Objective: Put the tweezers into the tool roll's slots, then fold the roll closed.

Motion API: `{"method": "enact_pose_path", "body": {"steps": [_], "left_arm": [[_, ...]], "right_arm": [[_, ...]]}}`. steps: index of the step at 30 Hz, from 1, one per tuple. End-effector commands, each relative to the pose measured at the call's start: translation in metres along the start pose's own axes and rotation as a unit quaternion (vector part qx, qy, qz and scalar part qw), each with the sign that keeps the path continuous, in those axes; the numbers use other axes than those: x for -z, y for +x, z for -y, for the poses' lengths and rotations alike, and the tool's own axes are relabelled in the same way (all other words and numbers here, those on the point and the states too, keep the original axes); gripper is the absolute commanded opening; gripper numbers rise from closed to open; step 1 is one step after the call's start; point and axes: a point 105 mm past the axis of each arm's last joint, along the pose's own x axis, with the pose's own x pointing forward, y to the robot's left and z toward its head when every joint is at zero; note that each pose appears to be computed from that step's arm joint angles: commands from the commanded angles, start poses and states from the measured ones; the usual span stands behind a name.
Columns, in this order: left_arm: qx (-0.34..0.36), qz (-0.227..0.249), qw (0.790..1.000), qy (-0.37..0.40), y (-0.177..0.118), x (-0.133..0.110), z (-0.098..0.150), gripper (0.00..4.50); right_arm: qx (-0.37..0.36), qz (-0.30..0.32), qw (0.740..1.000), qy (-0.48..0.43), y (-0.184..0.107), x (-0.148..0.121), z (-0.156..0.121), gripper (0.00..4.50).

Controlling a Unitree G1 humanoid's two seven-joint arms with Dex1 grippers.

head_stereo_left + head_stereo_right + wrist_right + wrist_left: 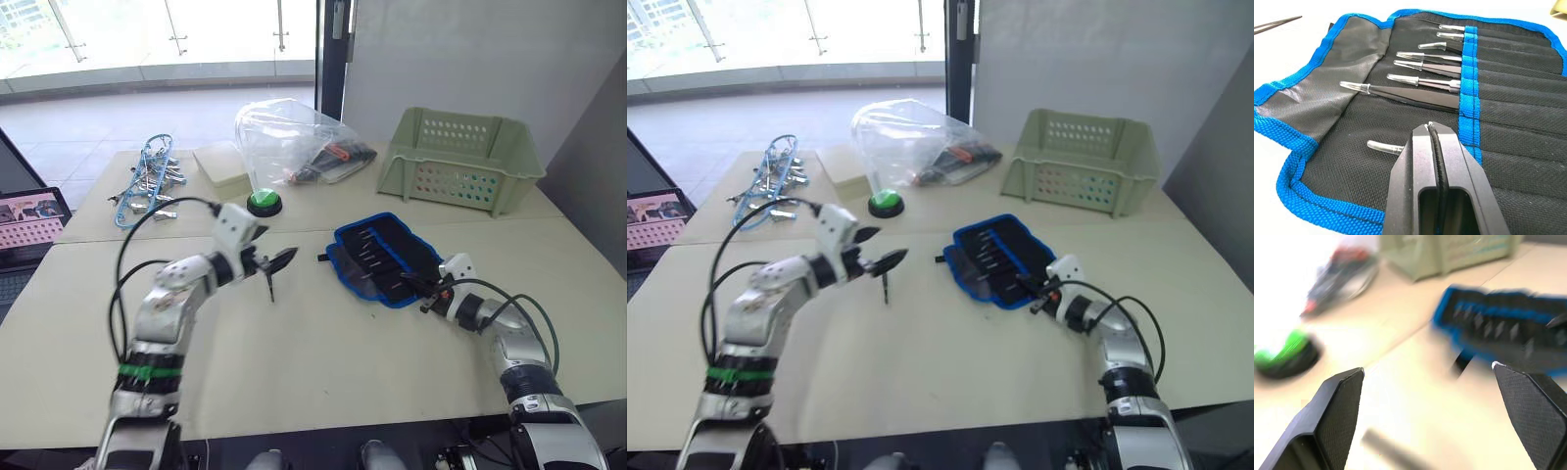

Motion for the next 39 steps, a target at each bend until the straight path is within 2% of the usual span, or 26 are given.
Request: {"method": "enact_pose_path", "body": {"steps": [1,5,8,12,18,26,34,39], "left_arm": [[-0.009,0.024,1.000,0.011,-0.029,-0.005,0.003,4.46],[-0.017,0.014,1.000,0.000,-0.051,0.010,0.009,4.46],[-0.054,0.003,0.998,-0.023,-0.081,0.027,0.010,4.46],[-0.106,0.006,0.993,-0.046,-0.106,0.039,0.008,4.46],[-0.173,-0.007,0.984,-0.044,-0.145,0.063,0.018,4.46],[-0.228,-0.016,0.972,-0.054,-0.174,0.079,0.025,4.46],[-0.234,-0.022,0.970,-0.058,-0.176,0.084,0.028,4.46],[-0.220,-0.009,0.973,-0.073,-0.152,0.078,0.025,4.46]], "right_arm": [[0.005,0.021,1.000,-0.007,-0.005,-0.016,0.011,0.00],[-0.003,0.025,1.000,-0.012,-0.005,-0.023,0.013,0.00],[-0.013,0.032,0.999,-0.016,-0.007,-0.033,0.014,0.00],[-0.014,0.029,0.999,-0.017,-0.010,-0.034,0.016,0.00],[-0.015,-0.005,1.000,-0.011,-0.009,-0.018,0.019,0.00],[-0.006,-0.032,0.999,-0.006,-0.010,0.002,0.020,0.00],[-0.008,-0.038,0.999,-0.006,-0.009,0.007,0.019,0.00],[-0.008,-0.039,0.999,-0.008,-0.009,0.008,0.019,0.00]]}}
